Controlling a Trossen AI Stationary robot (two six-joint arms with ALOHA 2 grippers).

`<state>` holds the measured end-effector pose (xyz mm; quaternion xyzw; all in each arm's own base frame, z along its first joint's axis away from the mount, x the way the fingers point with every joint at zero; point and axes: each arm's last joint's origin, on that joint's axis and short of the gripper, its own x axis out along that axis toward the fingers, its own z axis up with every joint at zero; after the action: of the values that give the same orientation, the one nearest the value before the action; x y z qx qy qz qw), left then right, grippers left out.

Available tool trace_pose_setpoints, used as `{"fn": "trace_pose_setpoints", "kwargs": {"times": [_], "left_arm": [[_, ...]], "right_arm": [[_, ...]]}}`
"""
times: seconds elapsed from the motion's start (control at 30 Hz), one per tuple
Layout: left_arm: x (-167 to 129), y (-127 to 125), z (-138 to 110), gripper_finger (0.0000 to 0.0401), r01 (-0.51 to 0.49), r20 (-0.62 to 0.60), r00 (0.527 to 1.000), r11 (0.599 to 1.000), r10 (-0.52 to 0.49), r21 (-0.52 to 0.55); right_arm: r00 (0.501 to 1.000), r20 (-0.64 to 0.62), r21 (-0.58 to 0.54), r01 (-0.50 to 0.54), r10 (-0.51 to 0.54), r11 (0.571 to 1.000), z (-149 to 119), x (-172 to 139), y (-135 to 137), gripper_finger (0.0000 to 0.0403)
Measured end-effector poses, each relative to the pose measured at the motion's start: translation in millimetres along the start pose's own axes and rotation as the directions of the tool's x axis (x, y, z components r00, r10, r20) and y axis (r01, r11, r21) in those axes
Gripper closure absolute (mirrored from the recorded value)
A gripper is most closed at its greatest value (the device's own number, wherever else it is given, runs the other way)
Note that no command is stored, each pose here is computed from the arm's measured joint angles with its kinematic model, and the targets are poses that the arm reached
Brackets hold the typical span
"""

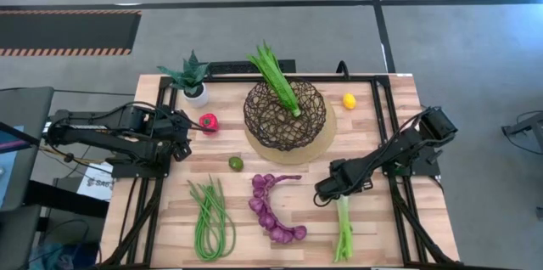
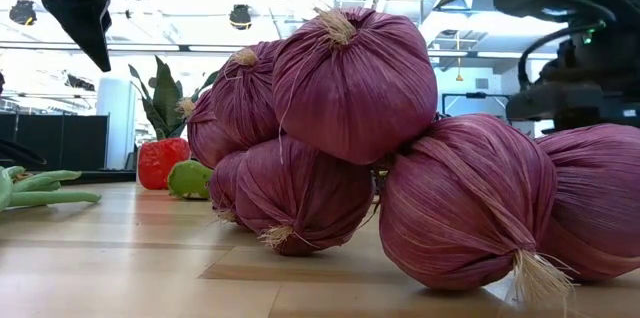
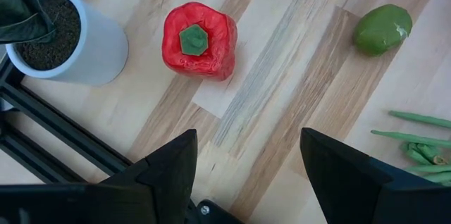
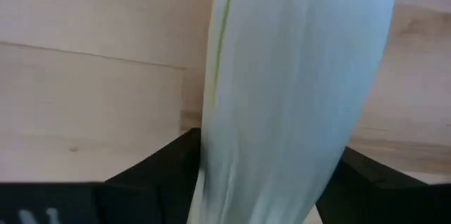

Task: Build produce basket
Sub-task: Put the celery into the basket

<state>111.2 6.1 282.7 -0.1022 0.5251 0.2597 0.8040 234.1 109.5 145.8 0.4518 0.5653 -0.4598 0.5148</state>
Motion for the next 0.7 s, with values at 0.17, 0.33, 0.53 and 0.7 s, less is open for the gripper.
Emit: {"fn": "trace_pose_setpoints", "kwargs": {"times": [0.17, 0.33, 0.53, 0.7], "left_arm": [[0.0, 0.0, 0.0, 0.0163, 0.000, 0.000, 1.000, 1.000, 0.000, -0.001], [0.0, 0.0, 0.0, 0.0163, 0.000, 0.000, 1.000, 1.000, 0.000, -0.011], [0.0, 0.0, 0.0, 0.0163, 0.001, 0.000, 1.000, 1.000, -0.001, -0.013], [0.0, 0.0, 0.0, 0.0163, 0.001, 0.000, 1.000, 1.000, -0.001, -0.021]], "right_arm": [[1.000, -0.002, -0.018, -0.002, 0.002, 1.000, -0.2, 0.1, 0.0, 0.0228], [1.000, -0.003, -0.096, -0.009, 0.009, 0.995, -0.3, -0.2, 0.6, 0.0330], [0.997, 0.055, -0.166, -0.039, 0.049, 0.985, -1.2, -9.9, 8.2, 0.0334], [0.983, 0.155, -0.239, -0.064, 0.103, 0.969, -3.6, -41.4, 22.6, 0.0334]]}}
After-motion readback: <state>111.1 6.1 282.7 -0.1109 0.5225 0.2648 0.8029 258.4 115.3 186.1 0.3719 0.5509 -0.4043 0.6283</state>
